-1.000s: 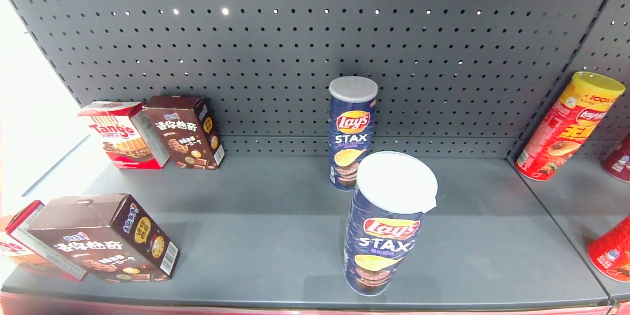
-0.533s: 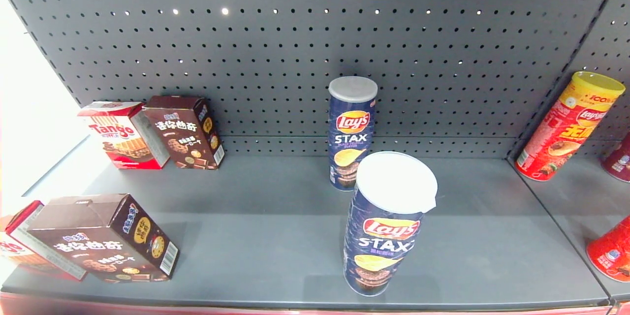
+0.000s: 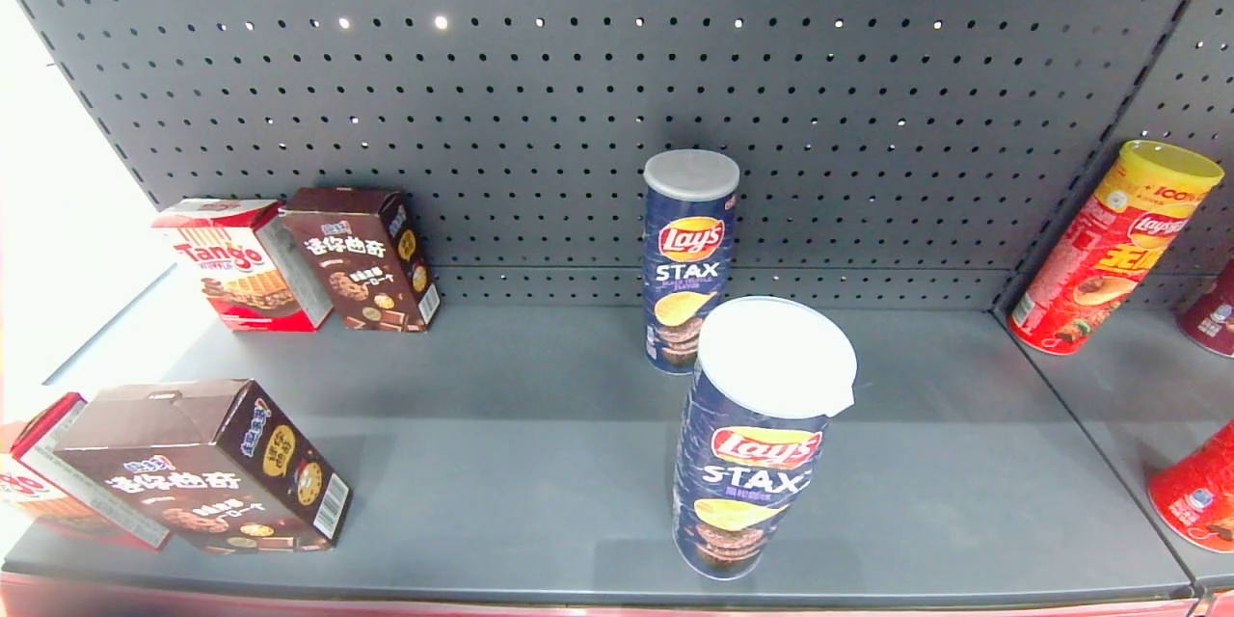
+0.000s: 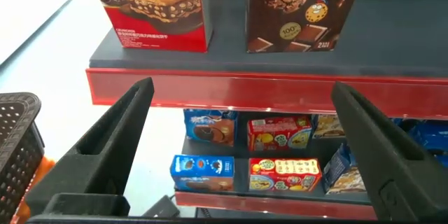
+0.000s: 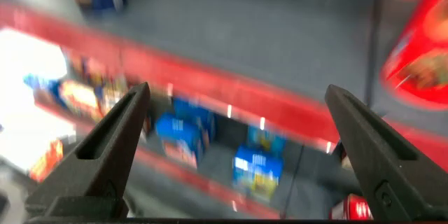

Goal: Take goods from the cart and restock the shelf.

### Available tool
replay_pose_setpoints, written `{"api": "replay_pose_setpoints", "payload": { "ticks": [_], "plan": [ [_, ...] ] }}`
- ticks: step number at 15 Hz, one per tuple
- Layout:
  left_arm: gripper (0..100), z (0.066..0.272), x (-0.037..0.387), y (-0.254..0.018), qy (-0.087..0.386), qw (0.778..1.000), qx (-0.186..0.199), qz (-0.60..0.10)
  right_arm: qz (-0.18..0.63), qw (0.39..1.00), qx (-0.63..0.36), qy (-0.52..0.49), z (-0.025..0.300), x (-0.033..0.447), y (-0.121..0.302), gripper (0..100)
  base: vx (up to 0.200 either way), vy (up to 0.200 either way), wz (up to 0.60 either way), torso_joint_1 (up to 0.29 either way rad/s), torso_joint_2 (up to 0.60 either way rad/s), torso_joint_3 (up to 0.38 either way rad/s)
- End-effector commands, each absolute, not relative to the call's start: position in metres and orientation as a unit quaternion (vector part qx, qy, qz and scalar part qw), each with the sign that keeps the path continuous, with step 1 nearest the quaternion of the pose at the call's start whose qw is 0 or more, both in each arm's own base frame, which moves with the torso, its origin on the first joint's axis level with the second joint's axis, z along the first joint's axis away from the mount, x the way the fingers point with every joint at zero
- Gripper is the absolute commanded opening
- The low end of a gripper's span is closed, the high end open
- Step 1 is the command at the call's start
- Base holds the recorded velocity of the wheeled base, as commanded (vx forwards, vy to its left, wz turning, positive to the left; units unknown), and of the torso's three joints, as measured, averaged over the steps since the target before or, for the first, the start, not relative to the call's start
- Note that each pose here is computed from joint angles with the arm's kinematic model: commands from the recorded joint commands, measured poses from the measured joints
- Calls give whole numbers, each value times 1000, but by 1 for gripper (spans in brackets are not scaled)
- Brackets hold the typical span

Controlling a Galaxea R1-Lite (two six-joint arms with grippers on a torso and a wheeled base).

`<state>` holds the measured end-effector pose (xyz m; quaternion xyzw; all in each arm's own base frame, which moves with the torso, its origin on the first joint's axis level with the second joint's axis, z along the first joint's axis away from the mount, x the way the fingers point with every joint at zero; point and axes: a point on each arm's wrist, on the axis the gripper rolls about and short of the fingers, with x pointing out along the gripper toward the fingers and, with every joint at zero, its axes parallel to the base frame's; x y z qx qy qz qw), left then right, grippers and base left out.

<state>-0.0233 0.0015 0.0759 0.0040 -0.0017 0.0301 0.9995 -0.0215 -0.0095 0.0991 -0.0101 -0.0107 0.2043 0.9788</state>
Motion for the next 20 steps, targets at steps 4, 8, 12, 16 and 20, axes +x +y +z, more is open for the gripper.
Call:
{"api": "replay_pose_setpoints", "payload": {
  "ticks": [4, 8, 12, 16, 20],
  "plan": [
    [100, 76, -23, 1, 0, 1000, 1, 28, 296, 954, -33, 30, 190, 8, 9, 100, 0, 0, 0, 0, 0, 0],
    [100, 76, -23, 1, -1, 1000, 1, 28, 361, 926, -83, 76, 203, 40, 27, 100, 0, 0, 0, 0, 0, 0],
    [100, 76, -23, 1, -1, 1000, 1, 25, 400, 899, -101, 148, 194, 64, 48, 100, 0, 0, 0, 0, 0, 0],
    [100, 76, -23, 1, -1, 1000, 1, 24, 418, 884, -111, 180, 188, 79, 63, 100, 0, 0, 0, 0, 0, 0],
    [100, 76, -23, 1, -1, 1000, 1, 23, 414, 881, -120, 195, 186, 92, 74, 100, 0, 0, 0, 0, 0, 0]
  ]
}}
